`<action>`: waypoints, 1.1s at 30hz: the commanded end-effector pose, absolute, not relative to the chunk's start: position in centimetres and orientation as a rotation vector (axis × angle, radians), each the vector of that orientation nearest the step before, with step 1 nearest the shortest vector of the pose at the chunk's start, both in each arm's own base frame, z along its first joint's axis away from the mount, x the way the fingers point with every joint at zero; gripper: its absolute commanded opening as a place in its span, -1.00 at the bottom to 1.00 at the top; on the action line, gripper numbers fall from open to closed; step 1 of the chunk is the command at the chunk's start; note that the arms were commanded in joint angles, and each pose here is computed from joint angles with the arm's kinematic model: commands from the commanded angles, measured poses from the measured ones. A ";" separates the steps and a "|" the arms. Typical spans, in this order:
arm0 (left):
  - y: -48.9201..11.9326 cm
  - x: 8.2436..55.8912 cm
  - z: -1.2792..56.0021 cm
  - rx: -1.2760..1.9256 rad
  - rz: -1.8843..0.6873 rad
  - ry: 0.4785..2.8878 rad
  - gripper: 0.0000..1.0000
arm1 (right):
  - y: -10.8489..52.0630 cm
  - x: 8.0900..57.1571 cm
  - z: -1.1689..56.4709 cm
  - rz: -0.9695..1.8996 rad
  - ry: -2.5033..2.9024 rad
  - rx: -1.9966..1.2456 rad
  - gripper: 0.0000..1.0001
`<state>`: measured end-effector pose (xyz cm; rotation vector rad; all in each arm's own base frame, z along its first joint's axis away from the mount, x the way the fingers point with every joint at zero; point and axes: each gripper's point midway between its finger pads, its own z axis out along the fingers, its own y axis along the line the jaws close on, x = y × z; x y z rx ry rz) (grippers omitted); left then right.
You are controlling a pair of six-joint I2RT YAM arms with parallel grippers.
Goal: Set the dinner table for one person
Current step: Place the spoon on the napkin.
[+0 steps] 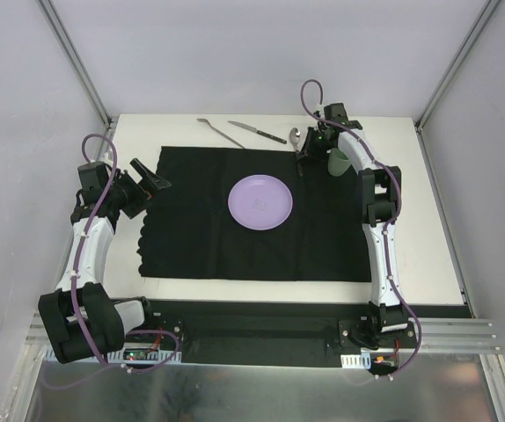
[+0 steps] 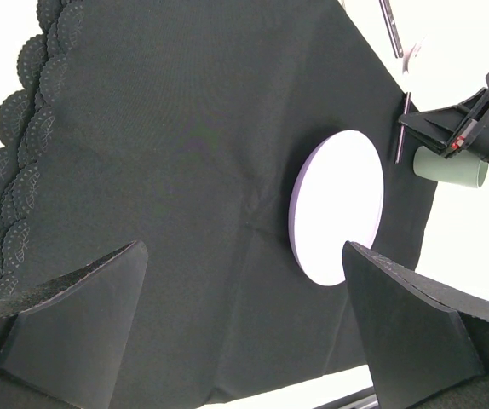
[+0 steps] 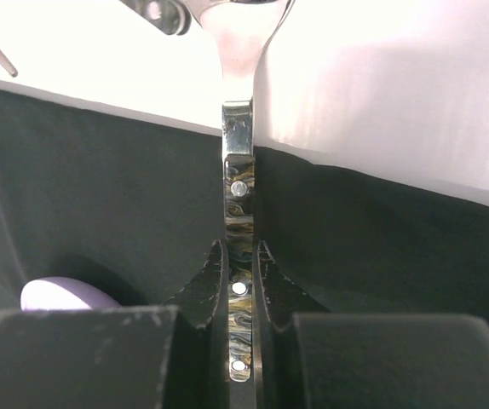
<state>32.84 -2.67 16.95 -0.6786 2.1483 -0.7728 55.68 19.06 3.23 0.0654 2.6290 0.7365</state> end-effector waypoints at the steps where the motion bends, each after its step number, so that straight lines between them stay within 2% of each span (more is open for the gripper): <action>1: -2.2 33.4 17.5 -0.642 -0.751 2.120 0.99 | 19.9 55.9 3.6 0.841 2.603 0.050 -0.99; 20: -2.0 33.5 17.1 -0.641 -0.744 2.125 0.99 | 21.0 55.3 4.4 1.085 2.566 0.011 -0.98; 33: -2.0 33.4 17.2 -0.645 -0.746 2.124 0.99 | 20.6 55.1 4.0 1.077 2.595 0.065 -0.98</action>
